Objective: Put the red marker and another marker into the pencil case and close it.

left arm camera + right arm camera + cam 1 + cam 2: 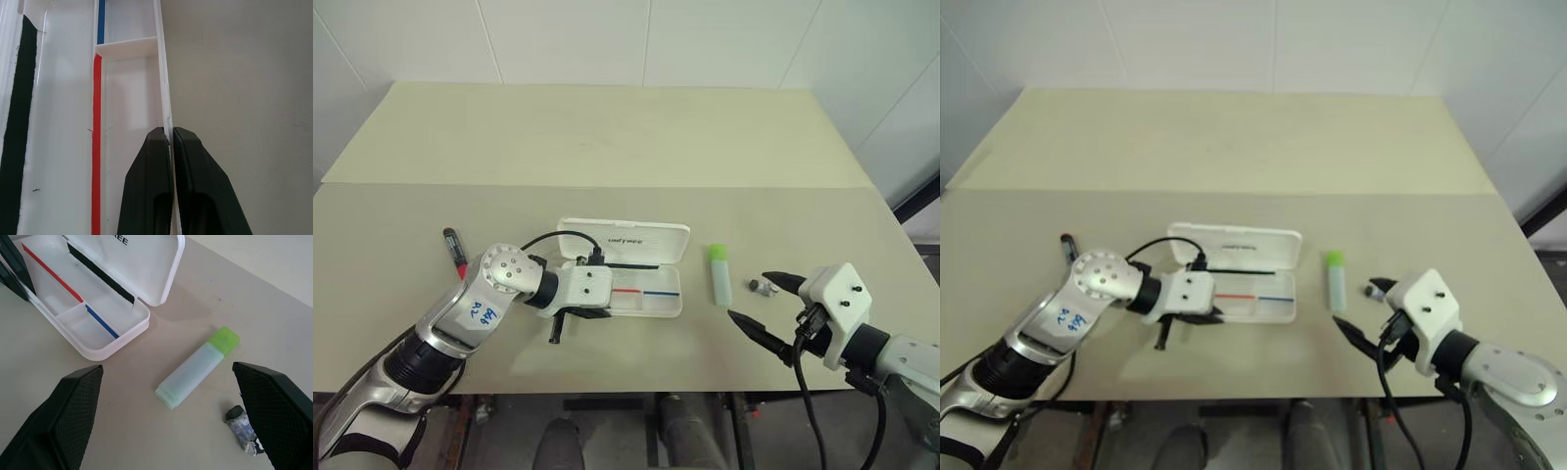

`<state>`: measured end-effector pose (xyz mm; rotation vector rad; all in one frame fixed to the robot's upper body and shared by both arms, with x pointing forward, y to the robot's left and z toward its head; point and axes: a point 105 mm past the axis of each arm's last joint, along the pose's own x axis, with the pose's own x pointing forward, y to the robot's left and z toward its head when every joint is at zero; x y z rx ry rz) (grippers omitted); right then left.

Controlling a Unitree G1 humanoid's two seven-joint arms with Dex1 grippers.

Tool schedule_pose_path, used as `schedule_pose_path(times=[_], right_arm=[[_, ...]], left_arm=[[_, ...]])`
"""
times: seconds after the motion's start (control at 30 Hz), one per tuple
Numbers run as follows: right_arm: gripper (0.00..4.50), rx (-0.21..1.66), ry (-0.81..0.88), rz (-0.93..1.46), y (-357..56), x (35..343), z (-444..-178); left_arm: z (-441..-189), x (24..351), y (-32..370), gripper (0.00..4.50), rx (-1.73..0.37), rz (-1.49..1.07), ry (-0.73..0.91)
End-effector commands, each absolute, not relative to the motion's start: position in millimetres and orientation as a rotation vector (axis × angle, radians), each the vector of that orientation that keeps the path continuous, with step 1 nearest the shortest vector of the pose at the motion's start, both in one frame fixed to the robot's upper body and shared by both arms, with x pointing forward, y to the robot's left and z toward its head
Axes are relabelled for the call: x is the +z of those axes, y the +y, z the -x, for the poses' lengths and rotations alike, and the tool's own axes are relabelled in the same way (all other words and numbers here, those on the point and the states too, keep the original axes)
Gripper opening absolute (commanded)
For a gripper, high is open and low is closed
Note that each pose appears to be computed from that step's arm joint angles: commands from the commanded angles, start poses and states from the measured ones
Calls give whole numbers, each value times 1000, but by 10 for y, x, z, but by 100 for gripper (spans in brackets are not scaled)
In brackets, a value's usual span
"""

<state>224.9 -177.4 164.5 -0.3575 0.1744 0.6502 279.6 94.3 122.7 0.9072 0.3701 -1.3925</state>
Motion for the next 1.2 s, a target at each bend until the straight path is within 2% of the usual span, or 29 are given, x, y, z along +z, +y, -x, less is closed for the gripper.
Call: schedule_pose_path(times=[0.03,0.2,0.3,0.63,0.67,0.9,1.2], right_arm=[[450,650,135,382,-1760,1721,-2257],[450,651,135,386,-1762,1724,-2269],[450,651,133,390,-1767,1729,-2282],[450,651,133,399,-1788,1740,-2312],[450,651,132,400,-1792,1742,-2315],[450,653,131,406,-1801,1749,-2333],[450,664,133,413,-1802,1756,-2359]], left_arm=[[-2748,1203,913,4,-1405,-935,352],[-2709,1175,902,4,-1404,-934,355],[-2703,1163,899,88,-1392,-926,366],[-2703,1227,883,426,-1392,-899,358],[-2704,1250,880,448,-1392,-898,355],[-2753,1372,869,448,-1344,-883,365],[-2590,1607,770,448,-1406,-845,320]])
